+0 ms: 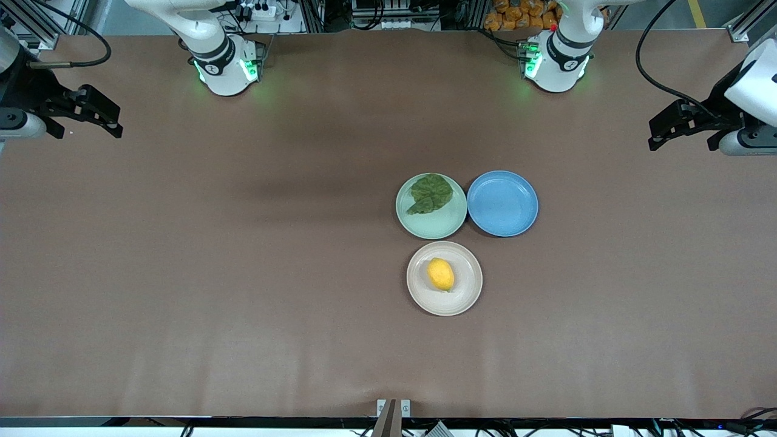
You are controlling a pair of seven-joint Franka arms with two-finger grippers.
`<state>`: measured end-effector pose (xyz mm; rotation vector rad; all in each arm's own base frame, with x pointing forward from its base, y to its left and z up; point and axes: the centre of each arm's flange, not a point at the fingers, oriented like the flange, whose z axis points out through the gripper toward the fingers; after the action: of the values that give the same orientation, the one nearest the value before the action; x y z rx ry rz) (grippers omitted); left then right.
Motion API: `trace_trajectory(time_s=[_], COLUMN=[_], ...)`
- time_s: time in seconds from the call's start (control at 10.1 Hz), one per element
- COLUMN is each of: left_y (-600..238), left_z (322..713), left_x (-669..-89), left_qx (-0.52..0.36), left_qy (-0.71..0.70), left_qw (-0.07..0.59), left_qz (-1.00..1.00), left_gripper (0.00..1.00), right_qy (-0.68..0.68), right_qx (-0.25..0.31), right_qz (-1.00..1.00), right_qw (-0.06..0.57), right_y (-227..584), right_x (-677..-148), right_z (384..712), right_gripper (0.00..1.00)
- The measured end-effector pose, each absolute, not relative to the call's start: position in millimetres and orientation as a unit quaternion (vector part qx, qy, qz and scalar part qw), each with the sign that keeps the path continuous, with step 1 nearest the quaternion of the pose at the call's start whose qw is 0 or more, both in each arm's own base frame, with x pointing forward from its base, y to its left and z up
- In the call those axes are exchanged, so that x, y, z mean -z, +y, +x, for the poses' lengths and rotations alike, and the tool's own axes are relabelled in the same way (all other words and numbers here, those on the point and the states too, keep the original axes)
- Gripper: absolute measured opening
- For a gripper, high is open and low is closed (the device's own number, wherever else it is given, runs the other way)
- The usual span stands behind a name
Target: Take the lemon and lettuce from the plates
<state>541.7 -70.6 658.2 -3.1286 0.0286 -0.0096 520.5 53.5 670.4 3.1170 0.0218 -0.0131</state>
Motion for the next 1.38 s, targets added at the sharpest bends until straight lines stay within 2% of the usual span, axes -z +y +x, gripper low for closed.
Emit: trace_trajectory(time_s=[0.69, 1.38], left_y=[-76.4, -85.0], left_z=[547.6, 590.5], left_x=[-647.3, -594.2], left_qx=[-0.007, -0.019], left_qy=[0.015, 0.012], left_qw=[0.006, -0.009], left_qz=[-1.0, -1.0], left_gripper=[1.0, 1.0], right_qy=[0.005, 0.007], right_qx=[0.001, 0.002], right_qz=[1.0, 1.0], right_qw=[0.012, 0.012], right_y=[51.5, 54.0], right_x=[-671.0, -669.3], right_z=[521.5, 522.1], right_gripper=[1.0, 1.0])
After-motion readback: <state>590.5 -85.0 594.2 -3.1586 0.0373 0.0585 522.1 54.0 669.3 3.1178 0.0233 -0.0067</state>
